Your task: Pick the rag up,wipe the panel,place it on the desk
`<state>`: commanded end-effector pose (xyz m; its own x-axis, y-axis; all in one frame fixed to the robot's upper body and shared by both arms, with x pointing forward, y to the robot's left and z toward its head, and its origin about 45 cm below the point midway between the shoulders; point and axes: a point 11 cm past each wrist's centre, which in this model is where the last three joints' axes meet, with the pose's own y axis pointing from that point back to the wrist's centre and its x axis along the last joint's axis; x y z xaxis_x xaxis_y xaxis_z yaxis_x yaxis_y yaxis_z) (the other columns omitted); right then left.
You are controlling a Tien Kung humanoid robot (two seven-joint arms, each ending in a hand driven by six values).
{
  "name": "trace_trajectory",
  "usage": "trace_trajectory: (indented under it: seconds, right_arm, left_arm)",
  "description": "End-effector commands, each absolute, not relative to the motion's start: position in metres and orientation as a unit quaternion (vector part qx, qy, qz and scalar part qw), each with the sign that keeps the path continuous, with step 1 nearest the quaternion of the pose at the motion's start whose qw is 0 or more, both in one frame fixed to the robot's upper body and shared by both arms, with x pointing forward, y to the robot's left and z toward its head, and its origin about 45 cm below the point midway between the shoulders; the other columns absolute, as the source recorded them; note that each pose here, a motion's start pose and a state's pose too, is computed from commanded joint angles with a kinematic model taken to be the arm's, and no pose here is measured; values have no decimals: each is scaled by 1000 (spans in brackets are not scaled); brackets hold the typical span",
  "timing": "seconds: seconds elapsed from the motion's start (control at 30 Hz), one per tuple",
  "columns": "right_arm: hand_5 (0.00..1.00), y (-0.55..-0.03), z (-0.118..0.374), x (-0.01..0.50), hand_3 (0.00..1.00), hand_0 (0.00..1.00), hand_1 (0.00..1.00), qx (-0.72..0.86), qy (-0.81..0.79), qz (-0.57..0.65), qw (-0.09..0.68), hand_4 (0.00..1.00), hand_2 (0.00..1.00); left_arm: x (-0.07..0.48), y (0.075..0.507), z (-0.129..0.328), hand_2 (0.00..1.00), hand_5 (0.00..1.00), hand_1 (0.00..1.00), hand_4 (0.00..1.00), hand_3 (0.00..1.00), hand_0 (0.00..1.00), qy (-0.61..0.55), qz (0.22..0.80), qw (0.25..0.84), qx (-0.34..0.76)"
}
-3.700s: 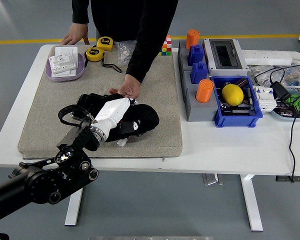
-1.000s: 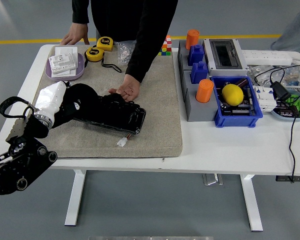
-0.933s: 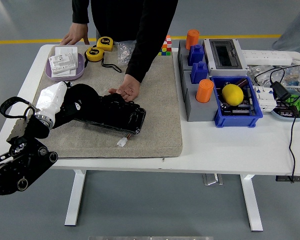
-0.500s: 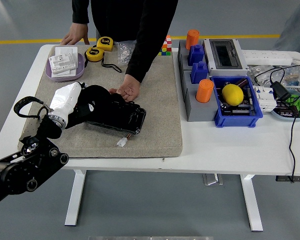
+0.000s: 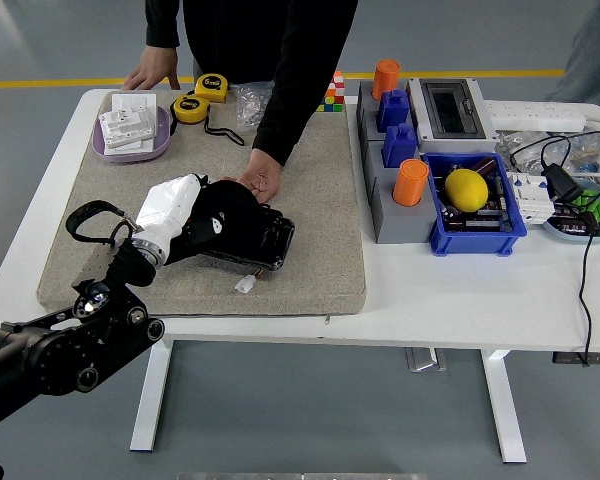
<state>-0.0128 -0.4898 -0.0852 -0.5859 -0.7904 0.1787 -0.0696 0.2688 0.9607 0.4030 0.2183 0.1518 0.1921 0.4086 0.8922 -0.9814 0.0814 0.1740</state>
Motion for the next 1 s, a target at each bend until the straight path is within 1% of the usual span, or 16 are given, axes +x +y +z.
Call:
trace_trajectory:
  seconds: [0.57,1.0]
  right_arm:
    - [552,-490,-85,-12,615,742,665,301,-719,-524,344,998,696]
    - [552,-490,-85,-11,615,742,666,302,-718,-525,344,998,696]
  left_arm:
    - [389,165,152,542,2,232,95,423,318,-369,486,687,394]
    - [382,147,152,542,2,232,94,423,318,-377,471,699,383]
